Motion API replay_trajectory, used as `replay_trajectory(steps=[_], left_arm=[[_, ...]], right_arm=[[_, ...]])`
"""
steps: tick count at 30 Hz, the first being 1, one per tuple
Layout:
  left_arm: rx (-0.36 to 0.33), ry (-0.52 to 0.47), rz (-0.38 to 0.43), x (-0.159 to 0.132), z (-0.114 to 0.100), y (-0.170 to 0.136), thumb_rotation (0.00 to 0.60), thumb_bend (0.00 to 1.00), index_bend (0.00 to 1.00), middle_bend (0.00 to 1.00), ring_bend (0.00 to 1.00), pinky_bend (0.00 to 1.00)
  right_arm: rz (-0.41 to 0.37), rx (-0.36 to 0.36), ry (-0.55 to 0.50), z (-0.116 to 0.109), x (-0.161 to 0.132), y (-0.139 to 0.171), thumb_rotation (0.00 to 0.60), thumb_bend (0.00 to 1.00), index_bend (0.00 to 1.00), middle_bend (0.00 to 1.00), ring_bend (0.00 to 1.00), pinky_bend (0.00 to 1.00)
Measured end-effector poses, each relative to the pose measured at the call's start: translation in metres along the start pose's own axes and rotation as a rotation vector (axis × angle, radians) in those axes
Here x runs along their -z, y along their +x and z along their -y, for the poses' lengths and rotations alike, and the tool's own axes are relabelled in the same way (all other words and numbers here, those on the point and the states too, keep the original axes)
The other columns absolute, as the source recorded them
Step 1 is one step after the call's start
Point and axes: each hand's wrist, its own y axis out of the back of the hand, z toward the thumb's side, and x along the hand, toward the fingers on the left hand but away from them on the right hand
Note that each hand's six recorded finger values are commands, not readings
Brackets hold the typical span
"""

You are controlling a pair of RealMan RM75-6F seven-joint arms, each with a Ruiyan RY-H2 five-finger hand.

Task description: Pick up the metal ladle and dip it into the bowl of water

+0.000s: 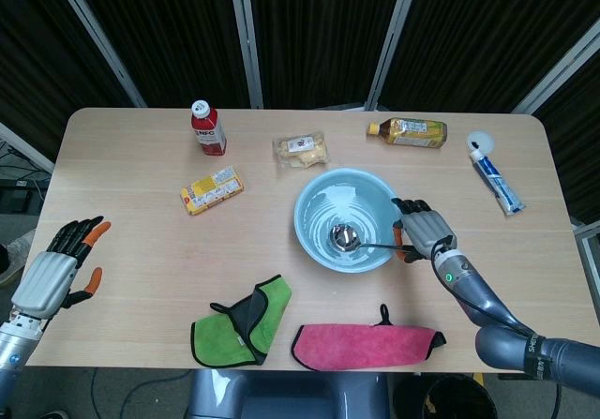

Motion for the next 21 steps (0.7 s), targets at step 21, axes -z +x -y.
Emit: replay_trajectory(steps=[21], left_arm=[[-0.012,-0.039,0.016,0.003,-0.009,-0.005,0.6,0.57,0.05,0.0,0.0,0.0]], right_arm=[[-0.017,-0.018,0.055,0.032,-0.023,-0.013,0.6,0.41,0.66,0.0,0.0,0.0]])
